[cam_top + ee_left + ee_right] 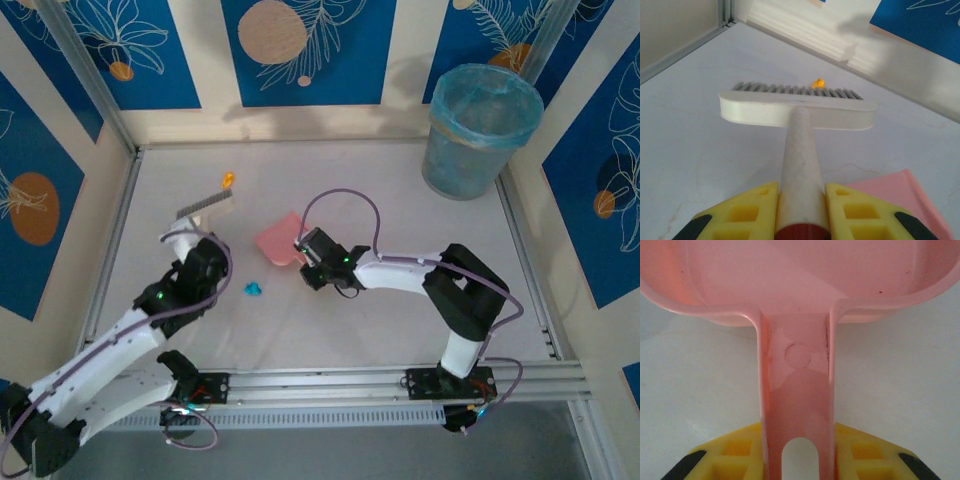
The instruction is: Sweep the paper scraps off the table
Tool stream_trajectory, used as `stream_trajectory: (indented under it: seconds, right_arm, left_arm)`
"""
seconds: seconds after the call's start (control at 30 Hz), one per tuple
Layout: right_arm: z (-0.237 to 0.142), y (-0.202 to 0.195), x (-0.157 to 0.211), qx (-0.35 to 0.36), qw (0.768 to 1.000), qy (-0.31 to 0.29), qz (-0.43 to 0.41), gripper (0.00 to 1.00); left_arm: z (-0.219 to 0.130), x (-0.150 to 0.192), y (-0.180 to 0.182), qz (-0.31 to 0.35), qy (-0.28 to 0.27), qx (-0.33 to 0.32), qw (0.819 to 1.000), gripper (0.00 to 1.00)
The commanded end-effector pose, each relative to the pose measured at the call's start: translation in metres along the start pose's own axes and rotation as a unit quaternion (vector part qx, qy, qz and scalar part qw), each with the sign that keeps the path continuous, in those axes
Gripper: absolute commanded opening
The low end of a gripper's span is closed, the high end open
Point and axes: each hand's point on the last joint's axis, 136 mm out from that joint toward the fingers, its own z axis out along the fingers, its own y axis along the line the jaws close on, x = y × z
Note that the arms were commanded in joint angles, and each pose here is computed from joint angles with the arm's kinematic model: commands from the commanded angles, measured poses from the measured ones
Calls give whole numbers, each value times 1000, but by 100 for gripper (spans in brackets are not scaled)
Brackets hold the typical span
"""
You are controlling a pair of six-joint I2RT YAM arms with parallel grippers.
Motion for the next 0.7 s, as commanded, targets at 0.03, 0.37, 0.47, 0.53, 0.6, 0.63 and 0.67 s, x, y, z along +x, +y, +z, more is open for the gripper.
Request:
stream_trajectory:
  seconds: [0.03,0.37,0.47,0.53,0.6,0.63,0.67]
  right_arm:
    - [4,9,0,-12,1000,20,-20,0]
    - [7,14,2,-31,999,33,-27,0]
    - [8,15,3,-31,998,39,-28,0]
    - [9,15,3,-34,998,39,-27,0]
    - [9,17,3,-39,998,40,-28,0]
    - [9,18,3,-41,998,41,-28,0]
    - [9,18,3,-41,998,42,-29,0]
  left_arm:
    - [31,-20,-31,-58,51,34,996,0]
    - [131,-54,-45,-89,147,-18,985,0]
    - [159,-58,-45,-90,167,-30,981,0]
    - [176,-62,-49,-80,171,-30,982,0]
    - [190,-64,-50,-70,181,-41,980,0]
    - [197,-67,-53,-61,185,-44,980,0]
    - [201,-71,-55,-56,185,-47,980,0]
